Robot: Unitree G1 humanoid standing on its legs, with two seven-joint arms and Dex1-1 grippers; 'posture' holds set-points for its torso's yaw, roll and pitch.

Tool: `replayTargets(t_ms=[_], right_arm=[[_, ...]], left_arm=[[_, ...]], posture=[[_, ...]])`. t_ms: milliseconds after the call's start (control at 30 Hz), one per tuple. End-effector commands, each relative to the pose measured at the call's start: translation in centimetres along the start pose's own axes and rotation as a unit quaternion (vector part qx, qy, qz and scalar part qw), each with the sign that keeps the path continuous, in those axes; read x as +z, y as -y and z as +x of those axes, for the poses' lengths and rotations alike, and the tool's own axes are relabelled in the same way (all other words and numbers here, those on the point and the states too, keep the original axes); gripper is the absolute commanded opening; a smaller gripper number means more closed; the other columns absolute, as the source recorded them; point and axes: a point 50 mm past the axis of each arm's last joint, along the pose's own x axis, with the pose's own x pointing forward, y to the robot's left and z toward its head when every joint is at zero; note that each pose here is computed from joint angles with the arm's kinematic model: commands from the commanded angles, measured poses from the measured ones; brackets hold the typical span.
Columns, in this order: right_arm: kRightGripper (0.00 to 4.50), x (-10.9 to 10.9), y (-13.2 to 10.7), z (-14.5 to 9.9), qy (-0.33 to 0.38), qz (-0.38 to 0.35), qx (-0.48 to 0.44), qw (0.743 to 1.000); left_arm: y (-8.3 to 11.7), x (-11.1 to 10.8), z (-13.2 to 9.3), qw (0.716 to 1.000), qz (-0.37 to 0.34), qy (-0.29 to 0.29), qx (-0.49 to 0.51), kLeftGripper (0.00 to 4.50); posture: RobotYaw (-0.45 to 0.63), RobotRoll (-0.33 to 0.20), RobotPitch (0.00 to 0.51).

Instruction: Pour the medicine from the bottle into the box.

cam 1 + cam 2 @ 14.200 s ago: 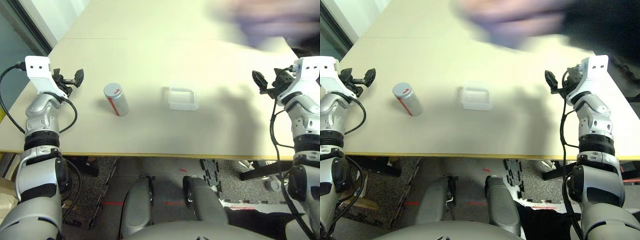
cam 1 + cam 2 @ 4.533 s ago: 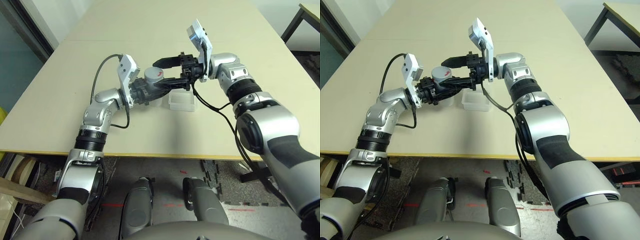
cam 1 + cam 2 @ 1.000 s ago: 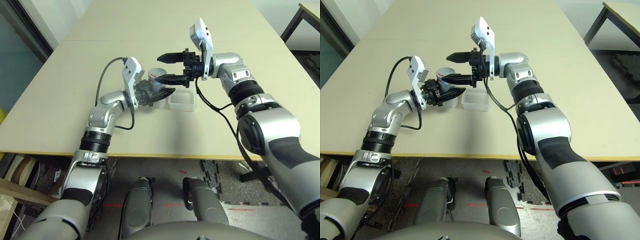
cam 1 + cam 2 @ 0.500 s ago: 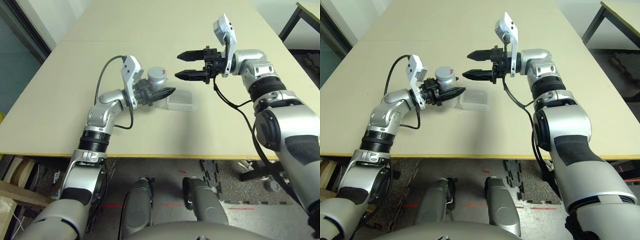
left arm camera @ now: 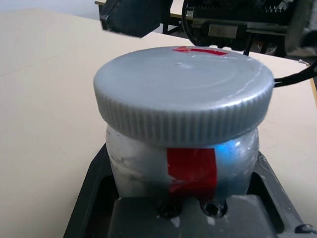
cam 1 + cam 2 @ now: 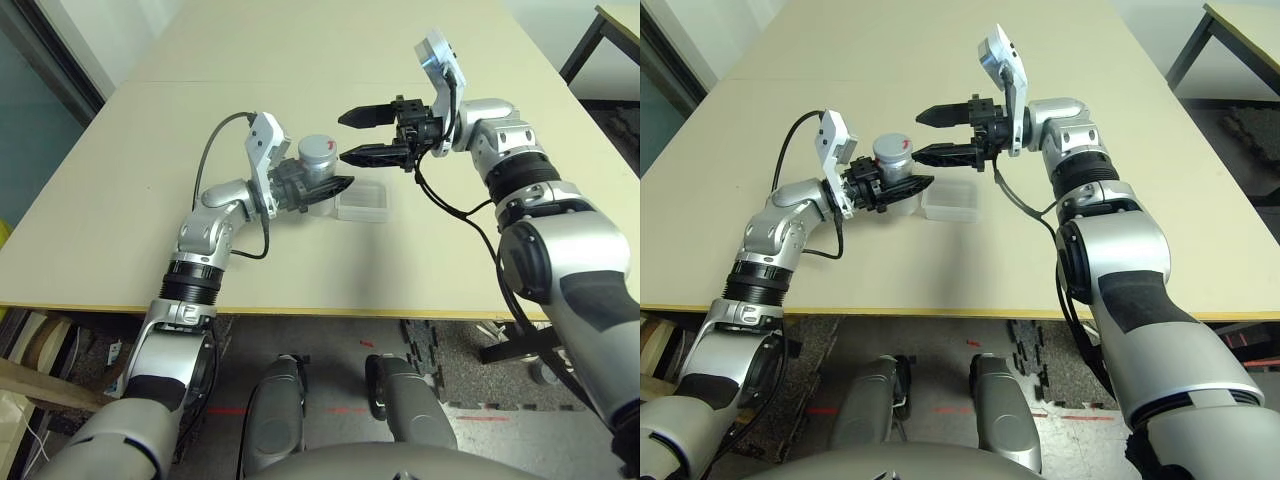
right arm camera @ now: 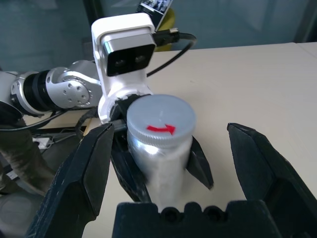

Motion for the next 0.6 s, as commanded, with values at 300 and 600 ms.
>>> replayTargets(t_ms=[300,600], right_arm=[[4.50,0.5,-0.2,1.8,-0.004,-0.019,0.019,1.000],[4.50,-0.2,-0.4,2.6,-0.014,-0.021,0.030,0.999]], left_arm=[[0.2,0.1,0.4,1.000,0.009,-0.003,-0.013,2.65],[0.3,0.2,0.4,1.000,0.010,-0.003,-0.012,2.65]], posture=[[-0.07,0.000,0.125],[-0.07,0.000,0.123]])
